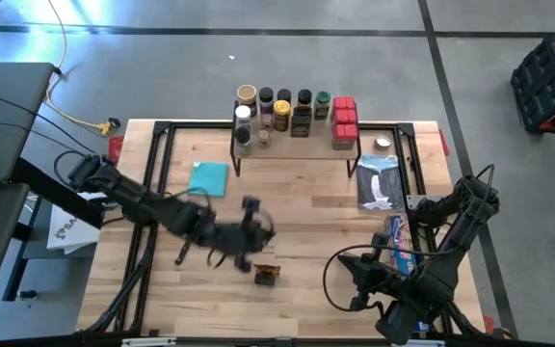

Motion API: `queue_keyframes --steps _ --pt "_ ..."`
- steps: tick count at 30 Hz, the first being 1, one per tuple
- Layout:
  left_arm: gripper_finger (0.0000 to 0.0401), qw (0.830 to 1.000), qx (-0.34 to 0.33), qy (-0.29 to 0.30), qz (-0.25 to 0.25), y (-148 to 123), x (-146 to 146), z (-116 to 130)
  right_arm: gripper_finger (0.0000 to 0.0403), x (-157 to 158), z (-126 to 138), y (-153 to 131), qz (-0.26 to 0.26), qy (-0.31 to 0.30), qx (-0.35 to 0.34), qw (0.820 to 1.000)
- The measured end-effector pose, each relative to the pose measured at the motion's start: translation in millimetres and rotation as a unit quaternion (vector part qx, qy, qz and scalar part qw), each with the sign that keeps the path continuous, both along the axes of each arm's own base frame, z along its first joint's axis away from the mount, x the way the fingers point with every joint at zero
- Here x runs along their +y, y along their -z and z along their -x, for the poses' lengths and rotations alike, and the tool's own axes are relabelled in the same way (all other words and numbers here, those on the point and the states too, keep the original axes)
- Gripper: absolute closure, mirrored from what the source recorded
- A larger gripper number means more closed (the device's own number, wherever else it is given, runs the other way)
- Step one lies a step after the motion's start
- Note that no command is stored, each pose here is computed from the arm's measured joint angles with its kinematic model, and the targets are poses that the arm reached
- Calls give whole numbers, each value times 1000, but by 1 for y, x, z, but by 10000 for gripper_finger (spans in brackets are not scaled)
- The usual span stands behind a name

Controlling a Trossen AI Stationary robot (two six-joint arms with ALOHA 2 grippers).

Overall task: Shelf spices
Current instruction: Put the black seasoning can on the shelf aligned with the other black seasoning cans

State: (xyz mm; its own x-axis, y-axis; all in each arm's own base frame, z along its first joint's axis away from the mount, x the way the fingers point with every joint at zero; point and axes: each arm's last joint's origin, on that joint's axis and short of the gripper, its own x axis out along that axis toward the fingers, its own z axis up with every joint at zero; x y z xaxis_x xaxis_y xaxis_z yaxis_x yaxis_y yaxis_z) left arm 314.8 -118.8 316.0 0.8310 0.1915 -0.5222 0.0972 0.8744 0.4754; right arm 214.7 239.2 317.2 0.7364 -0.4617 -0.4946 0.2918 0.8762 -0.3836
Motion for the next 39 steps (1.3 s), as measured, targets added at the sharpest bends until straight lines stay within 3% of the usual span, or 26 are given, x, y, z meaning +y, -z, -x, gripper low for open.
queue_keyframes --steps 9,16,22,27,33,39 --pt "387 989 50 36 133 38 -72 46 403 0 -1 0 1 2 -3 1000" --pt "303 978 94 21 187 79 -112 53 403 -1 -2 -1 11 6 -22 1000" --pt "204 970 141 -18 198 116 -107 31 403 0 -2 -1 10 5 -23 1000" --pt "144 967 148 -36 203 120 -95 20 403 0 -2 -1 11 4 -20 1000" --pt "128 956 179 -40 228 121 -84 14 403 0 -2 -1 9 5 -21 1000" --pt "128 966 165 -31 195 121 -75 7 403 0 -2 -1 6 7 -23 1000"
